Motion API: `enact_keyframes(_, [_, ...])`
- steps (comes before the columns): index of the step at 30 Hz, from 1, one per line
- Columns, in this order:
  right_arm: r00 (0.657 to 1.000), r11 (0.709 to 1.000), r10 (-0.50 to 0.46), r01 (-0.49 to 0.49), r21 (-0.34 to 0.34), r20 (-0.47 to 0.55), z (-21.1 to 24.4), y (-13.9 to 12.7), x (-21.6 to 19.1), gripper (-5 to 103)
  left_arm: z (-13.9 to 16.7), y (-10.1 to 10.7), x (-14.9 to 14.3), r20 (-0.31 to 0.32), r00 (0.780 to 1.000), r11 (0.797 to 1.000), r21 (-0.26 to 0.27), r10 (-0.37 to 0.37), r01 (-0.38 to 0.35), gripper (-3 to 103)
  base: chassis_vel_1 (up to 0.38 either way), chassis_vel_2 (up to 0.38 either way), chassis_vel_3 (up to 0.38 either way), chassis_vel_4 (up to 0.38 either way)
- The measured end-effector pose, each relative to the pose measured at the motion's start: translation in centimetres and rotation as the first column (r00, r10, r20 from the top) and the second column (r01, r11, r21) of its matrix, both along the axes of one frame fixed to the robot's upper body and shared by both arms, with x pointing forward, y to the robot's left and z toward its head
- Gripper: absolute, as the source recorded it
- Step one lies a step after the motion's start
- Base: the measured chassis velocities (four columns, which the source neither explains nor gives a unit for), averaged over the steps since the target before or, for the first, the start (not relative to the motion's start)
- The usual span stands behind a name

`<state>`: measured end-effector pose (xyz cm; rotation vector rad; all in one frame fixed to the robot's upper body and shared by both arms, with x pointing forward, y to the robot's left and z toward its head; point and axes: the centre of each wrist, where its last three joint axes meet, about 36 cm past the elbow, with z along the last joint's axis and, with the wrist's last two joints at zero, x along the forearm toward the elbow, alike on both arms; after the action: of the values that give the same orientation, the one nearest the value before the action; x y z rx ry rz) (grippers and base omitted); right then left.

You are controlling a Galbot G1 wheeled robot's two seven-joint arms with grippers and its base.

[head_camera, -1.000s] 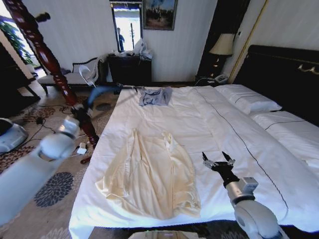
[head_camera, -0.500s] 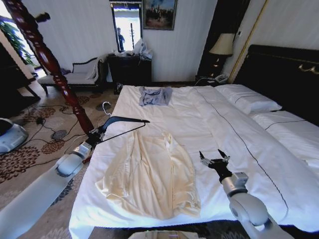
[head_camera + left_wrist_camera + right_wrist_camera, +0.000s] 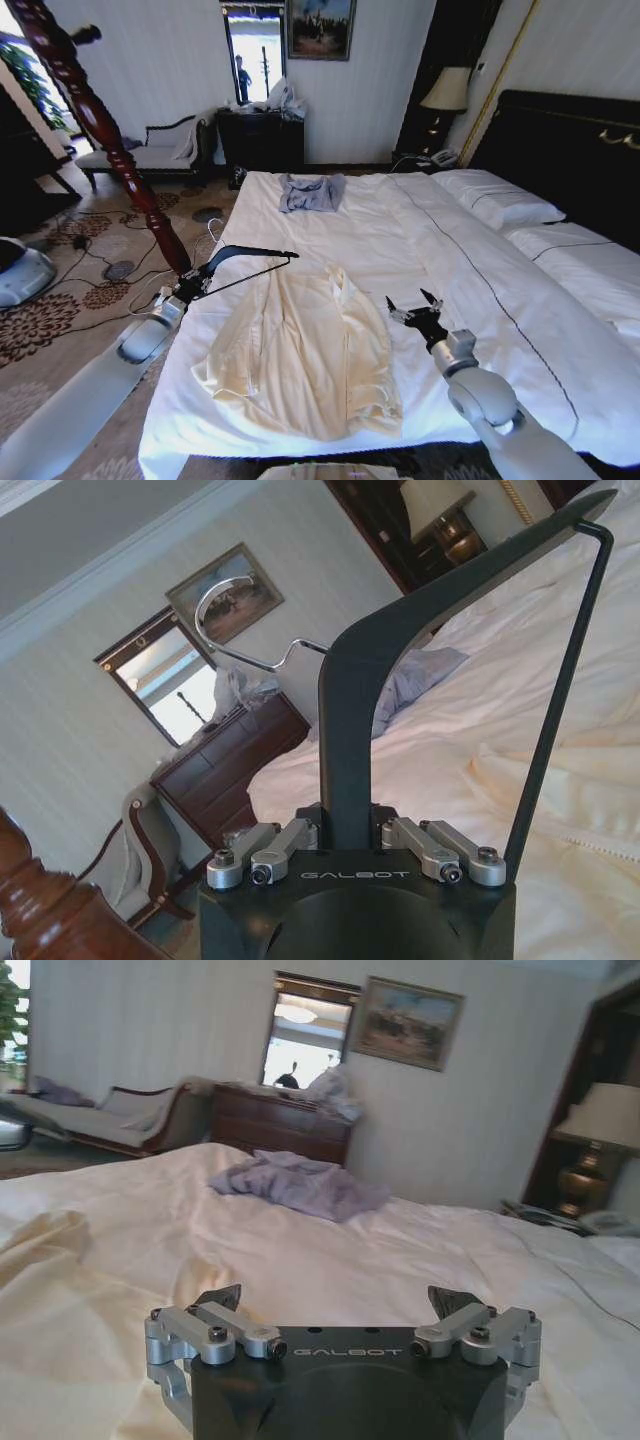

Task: Pick up the clothes from the bed and hang them on the clothes hanger.

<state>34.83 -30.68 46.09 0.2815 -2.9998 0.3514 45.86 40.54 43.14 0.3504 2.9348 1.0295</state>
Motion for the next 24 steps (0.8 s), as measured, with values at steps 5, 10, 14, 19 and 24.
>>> enact_keyframes(5, [0.998, 0.998, 0.057, -0.056, 0.031, -0.027, -0.3, 1.2, 3.7, 100, 0.1, 0.0, 0.0, -0.006, 1.0, 1.0, -0.025, 0.018, -0.018, 22, 0.0, 0.0, 0.0, 0.0])
enact_keyframes(10, [0.994, 0.995, 0.083, -0.079, 0.058, -0.068, -1.0, 2.9, 7.0, 100, 0.8, 0.7, 1.2, -0.005, 1.0, 0.999, -0.036, 0.021, -0.021, 22, 0.0, 0.0, 0.0, 0.0])
enact_keyframes(14, [0.99, 0.993, 0.116, -0.115, 0.013, -0.079, -2.3, 4.0, 7.6, 100, 0.8, 1.2, 1.2, -0.017, 1.0, 0.998, -0.052, 0.024, -0.025, 22, 0.0, 0.0, 0.0, 0.0])
enact_keyframes(19, [0.983, 0.986, 0.168, -0.168, 0.002, -0.071, -3.0, 6.4, 9.0, 100, 0.5, 1.4, 1.0, -0.026, 0.999, 0.998, -0.059, 0.023, -0.024, 22, 0.0, 0.0, 0.0, 0.0])
enact_keyframes(24, [0.973, 0.975, 0.224, -0.224, -0.002, -0.057, -2.7, 9.1, 11.0, 96, 0.5, 1.4, 1.1, -0.028, 0.999, 0.998, -0.06, 0.022, -0.023, 22, 0.0, 0.0, 0.0, 0.0])
